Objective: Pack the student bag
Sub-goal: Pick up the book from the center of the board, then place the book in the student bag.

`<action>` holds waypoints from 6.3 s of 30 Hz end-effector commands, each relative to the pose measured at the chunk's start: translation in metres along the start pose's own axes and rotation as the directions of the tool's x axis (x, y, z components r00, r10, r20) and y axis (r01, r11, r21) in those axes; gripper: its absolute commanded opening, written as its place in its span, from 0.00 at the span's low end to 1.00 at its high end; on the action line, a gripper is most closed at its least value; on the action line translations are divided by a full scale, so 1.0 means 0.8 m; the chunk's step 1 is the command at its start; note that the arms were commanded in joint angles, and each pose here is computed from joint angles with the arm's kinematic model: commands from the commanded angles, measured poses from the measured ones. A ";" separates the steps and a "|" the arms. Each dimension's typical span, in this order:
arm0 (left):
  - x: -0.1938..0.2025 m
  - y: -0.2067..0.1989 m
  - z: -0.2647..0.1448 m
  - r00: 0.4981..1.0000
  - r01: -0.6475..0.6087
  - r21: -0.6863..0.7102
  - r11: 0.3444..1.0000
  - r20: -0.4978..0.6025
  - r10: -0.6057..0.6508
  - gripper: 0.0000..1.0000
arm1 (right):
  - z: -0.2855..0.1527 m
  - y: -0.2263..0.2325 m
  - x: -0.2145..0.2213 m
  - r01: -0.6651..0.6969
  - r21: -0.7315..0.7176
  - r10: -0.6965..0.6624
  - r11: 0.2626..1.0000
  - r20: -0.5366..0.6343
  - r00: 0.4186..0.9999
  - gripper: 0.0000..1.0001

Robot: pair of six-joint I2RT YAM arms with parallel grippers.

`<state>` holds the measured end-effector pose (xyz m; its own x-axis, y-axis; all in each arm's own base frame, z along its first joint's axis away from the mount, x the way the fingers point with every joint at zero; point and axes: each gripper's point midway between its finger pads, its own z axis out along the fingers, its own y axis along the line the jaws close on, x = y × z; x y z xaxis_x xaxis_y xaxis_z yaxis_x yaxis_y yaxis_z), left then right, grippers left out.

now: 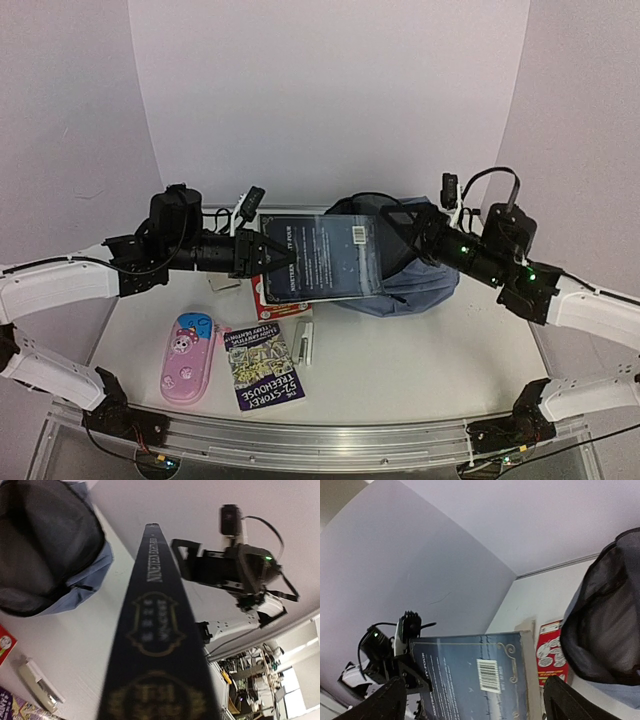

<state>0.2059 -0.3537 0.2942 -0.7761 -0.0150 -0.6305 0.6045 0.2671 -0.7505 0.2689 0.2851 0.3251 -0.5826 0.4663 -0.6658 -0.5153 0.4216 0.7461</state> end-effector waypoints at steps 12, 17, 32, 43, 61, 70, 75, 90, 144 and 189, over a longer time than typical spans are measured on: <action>-0.048 0.056 -0.029 0.976 0.156 -0.076 0.985 0.165 -0.142 0.00 | -0.014 -0.278 -0.048 0.021 0.598 0.055 0.801 -0.109 0.992 0.98; -0.049 0.064 -0.035 0.973 0.171 -0.082 0.982 0.170 -0.156 0.00 | -0.001 -0.310 -0.051 0.057 0.617 0.048 0.785 -0.152 0.987 0.88; -0.067 0.089 -0.022 0.959 0.234 -0.081 0.969 0.185 -0.216 0.00 | 0.031 -0.302 -0.063 0.029 0.544 0.076 0.838 -0.169 0.983 0.04; -0.121 0.102 0.039 0.955 0.251 -0.023 0.968 0.170 -0.244 0.00 | 0.015 -0.212 -0.124 0.034 0.444 -0.008 0.895 -0.059 0.998 0.00; -0.158 0.141 0.130 0.933 0.339 0.073 0.938 0.099 -0.345 0.00 | -0.004 -0.109 -0.158 0.072 0.237 -0.075 0.969 0.006 0.997 0.00; -0.156 0.131 0.176 0.921 0.375 0.116 0.920 0.068 -0.384 0.00 | -0.007 -0.098 -0.153 0.039 0.176 -0.044 0.984 0.024 0.999 0.00; -0.151 0.129 0.205 0.909 0.404 0.120 0.907 0.055 -0.413 0.00 | -0.010 -0.093 -0.152 0.014 0.149 -0.022 0.989 0.047 0.999 0.00; -0.153 0.140 0.235 0.883 0.434 0.157 0.887 0.122 -0.453 0.00 | 0.015 -0.065 -0.115 -0.028 0.056 0.026 0.998 0.048 0.999 0.00; -0.061 0.242 0.210 0.936 0.318 -0.448 0.836 0.009 -0.351 0.98 | 0.049 -0.103 -0.052 -0.046 0.134 0.042 0.990 0.035 0.999 0.00; -0.110 0.119 0.144 0.996 0.080 -0.356 0.931 -0.012 -0.091 1.00 | -0.068 -0.260 -0.078 -0.011 0.687 -0.076 0.727 0.097 0.992 0.17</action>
<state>0.3588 -0.4682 0.2172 -0.8687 -0.0077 -0.4954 0.4003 0.5780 -0.7111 0.3718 0.1451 0.2325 -0.4819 0.5143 -0.7094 -0.0071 0.8073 0.5901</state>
